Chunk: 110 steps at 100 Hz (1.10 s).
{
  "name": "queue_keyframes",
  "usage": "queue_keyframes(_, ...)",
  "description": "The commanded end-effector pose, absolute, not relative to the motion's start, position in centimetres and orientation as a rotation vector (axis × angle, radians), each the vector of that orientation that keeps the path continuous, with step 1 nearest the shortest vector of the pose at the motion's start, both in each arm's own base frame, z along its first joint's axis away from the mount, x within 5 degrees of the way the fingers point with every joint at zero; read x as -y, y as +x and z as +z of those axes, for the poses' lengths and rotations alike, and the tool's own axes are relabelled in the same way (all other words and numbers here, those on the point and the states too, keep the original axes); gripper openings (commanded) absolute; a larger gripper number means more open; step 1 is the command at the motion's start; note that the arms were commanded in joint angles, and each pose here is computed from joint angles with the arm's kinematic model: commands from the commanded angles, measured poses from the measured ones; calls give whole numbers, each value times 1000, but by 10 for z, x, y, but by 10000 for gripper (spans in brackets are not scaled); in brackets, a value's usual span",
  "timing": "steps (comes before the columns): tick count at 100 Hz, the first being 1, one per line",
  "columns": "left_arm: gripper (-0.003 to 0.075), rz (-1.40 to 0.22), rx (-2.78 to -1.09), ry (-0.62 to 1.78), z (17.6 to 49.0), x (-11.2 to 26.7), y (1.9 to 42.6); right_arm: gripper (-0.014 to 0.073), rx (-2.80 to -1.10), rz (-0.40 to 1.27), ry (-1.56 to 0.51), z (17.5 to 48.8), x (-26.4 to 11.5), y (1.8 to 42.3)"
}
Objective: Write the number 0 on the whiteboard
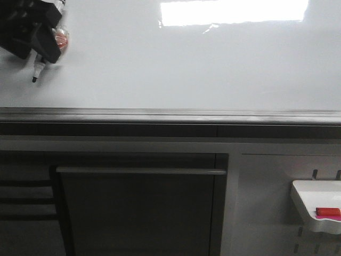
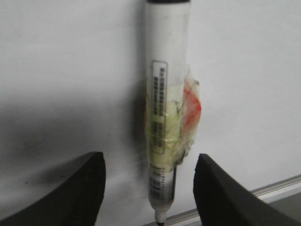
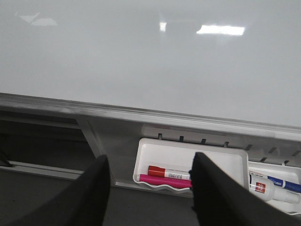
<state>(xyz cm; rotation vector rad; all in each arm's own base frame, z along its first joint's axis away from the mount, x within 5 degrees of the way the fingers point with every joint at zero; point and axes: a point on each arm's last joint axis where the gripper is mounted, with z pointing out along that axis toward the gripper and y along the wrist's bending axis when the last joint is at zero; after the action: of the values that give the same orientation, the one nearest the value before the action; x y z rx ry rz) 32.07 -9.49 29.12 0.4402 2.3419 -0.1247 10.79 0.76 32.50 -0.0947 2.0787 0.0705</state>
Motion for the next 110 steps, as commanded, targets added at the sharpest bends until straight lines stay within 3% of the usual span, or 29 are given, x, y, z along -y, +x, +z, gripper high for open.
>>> queue_keyframes(1, 385, -152, -2266, 423, 307, 100, 323, 351, -1989, 55, -90, 341, -7, 112)
queue_keyframes(28, 376, -152, -2259, 421, 307, 101, 324, 351, -1990, 55, -90, 341, -7, 112)
queue_keyframes(64, 165, -153, -2228, 414, 309, 101, 326, 351, -1990, 50, -92, 341, -6, 112)
queue_keyframes(110, 20, -152, -2208, 413, 313, 101, 325, 351, -1989, 48, -93, 341, -6, 112)
